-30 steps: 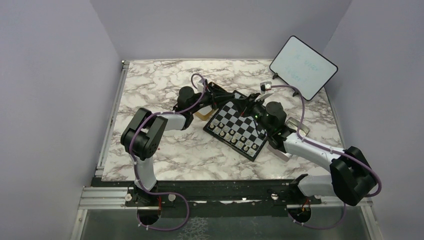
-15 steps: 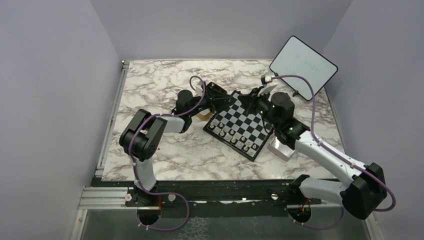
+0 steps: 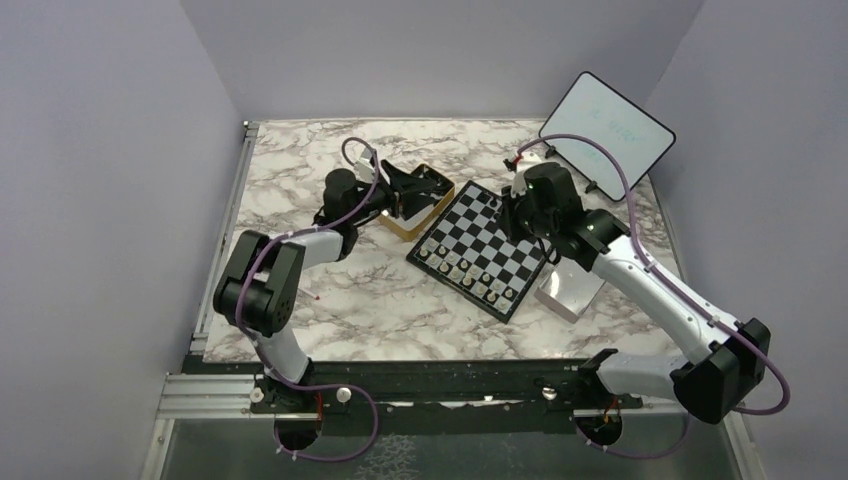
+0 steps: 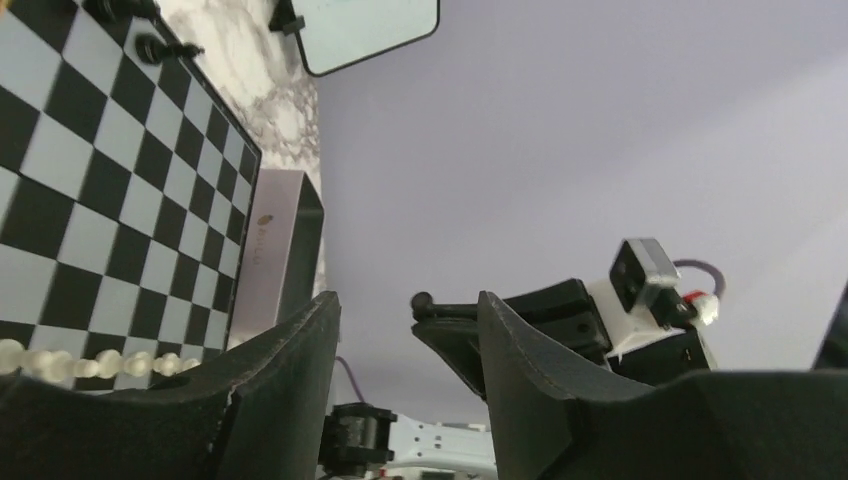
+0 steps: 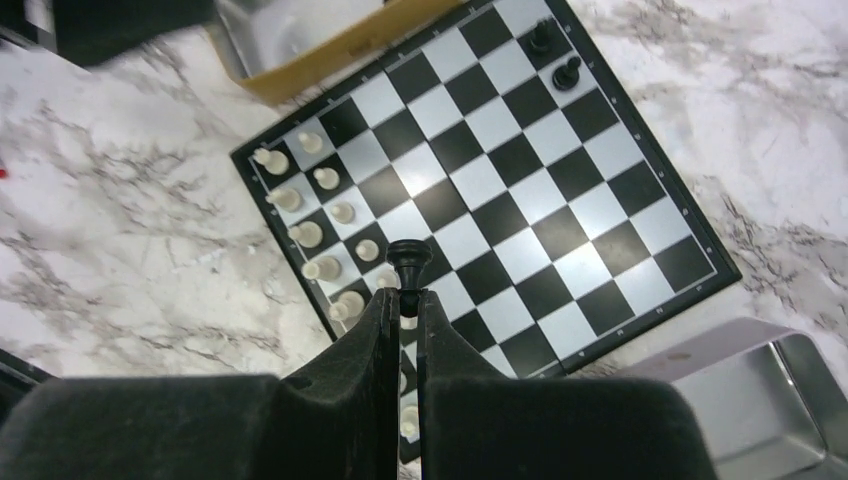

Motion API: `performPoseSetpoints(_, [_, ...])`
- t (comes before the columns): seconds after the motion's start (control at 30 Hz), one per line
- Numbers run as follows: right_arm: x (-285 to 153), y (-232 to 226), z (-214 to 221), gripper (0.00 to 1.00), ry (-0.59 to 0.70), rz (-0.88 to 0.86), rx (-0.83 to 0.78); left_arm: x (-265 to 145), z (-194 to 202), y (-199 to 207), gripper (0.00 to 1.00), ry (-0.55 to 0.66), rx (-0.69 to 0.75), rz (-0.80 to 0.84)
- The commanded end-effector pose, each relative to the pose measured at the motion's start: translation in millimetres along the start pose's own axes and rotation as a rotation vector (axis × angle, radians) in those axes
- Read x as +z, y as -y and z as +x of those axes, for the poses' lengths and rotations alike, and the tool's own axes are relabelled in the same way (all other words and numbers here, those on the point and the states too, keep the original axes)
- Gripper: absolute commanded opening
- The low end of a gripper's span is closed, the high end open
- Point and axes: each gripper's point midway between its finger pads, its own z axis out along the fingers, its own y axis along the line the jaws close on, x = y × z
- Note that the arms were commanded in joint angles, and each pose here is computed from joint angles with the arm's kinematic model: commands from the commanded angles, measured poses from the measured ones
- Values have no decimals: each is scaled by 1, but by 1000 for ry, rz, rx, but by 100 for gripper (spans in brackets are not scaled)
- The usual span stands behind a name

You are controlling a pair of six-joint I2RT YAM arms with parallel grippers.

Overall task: Set up the chess pieces on the board
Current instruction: Place the chess piece on the chessboard.

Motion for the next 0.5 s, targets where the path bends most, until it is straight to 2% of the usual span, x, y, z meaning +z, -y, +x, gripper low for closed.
performPoseSetpoints(0.0, [0, 12, 34, 1, -221, 23, -33, -17, -21, 22, 57, 26, 318, -83])
performPoseSetpoints(0.23, [10, 23, 74, 1, -458, -17, -13, -55, -41, 17, 70, 102, 652, -413])
performPoseSetpoints(0.33, [14, 26, 88, 1, -527, -38, -8, -78, -37, 18, 75, 112, 767, -486])
performPoseSetpoints(0.4, [18, 31, 97, 1, -574, -36, -6, -90, -31, 18, 83, 118, 811, -500])
performPoseSetpoints(0.47, [23, 36, 108, 1, -633, -31, -7, -99, -25, 16, 98, 110, 852, -505])
